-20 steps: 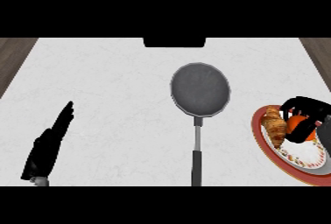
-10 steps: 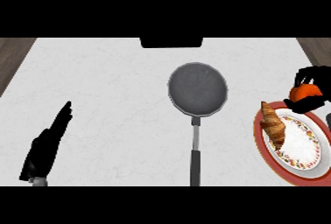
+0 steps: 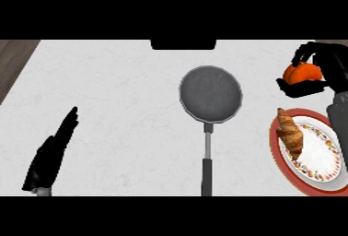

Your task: Pick the squash from the plate and place it in the pan

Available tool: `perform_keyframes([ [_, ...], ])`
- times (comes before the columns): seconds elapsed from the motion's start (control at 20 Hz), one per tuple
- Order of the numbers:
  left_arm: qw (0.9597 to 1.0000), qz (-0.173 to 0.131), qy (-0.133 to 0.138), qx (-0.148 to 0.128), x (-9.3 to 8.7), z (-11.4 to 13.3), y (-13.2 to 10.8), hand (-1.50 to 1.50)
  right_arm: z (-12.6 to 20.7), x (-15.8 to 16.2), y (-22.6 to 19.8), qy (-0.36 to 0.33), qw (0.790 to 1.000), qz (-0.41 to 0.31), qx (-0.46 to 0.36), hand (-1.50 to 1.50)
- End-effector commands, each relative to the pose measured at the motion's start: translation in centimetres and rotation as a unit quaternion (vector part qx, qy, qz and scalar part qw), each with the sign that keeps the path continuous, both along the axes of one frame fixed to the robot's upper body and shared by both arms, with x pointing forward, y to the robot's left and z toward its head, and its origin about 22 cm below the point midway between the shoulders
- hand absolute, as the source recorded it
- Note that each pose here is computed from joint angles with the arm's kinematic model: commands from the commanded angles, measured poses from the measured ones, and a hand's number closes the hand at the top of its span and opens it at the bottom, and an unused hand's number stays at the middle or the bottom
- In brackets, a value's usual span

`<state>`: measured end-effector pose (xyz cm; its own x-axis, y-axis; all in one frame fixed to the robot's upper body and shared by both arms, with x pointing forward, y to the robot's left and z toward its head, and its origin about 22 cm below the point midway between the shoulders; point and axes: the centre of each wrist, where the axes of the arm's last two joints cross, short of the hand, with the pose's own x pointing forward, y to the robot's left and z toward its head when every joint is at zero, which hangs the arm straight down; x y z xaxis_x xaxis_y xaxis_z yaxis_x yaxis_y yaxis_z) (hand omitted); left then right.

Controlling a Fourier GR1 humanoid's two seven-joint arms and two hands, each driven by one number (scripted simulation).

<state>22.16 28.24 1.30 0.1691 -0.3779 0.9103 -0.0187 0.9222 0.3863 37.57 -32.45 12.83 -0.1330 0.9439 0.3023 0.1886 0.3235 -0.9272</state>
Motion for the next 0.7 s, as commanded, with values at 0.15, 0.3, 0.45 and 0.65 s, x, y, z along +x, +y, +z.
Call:
perform_keyframes([
  [0.15, 1.0, -0.002, 0.002, -0.002, -0.2, 0.0, 0.5, 0.0, 2.1, 3.0, 9.0, 0.029, 0.996, 0.056, 0.064, 1.5],
  [0.3, 0.9999, -0.003, 0.006, -0.008, -0.3, -0.5, -0.2, 0.0, -0.5, 3.8, 11.5, 0.041, 0.992, 0.063, 0.097, 1.5],
  [0.45, 0.9999, -0.004, -0.01, -0.006, 0.8, 0.4, -0.6, 0.0, -1.3, 5.7, 12.6, 0.066, 0.99, 0.065, 0.108, 1.5],
  [0.65, 0.9999, -0.007, 0.001, -0.009, 1.3, -2.1, 0.4, 0.0, -3.9, 6.4, 15.1, 0.103, 0.988, 0.067, 0.099, 1.5],
])
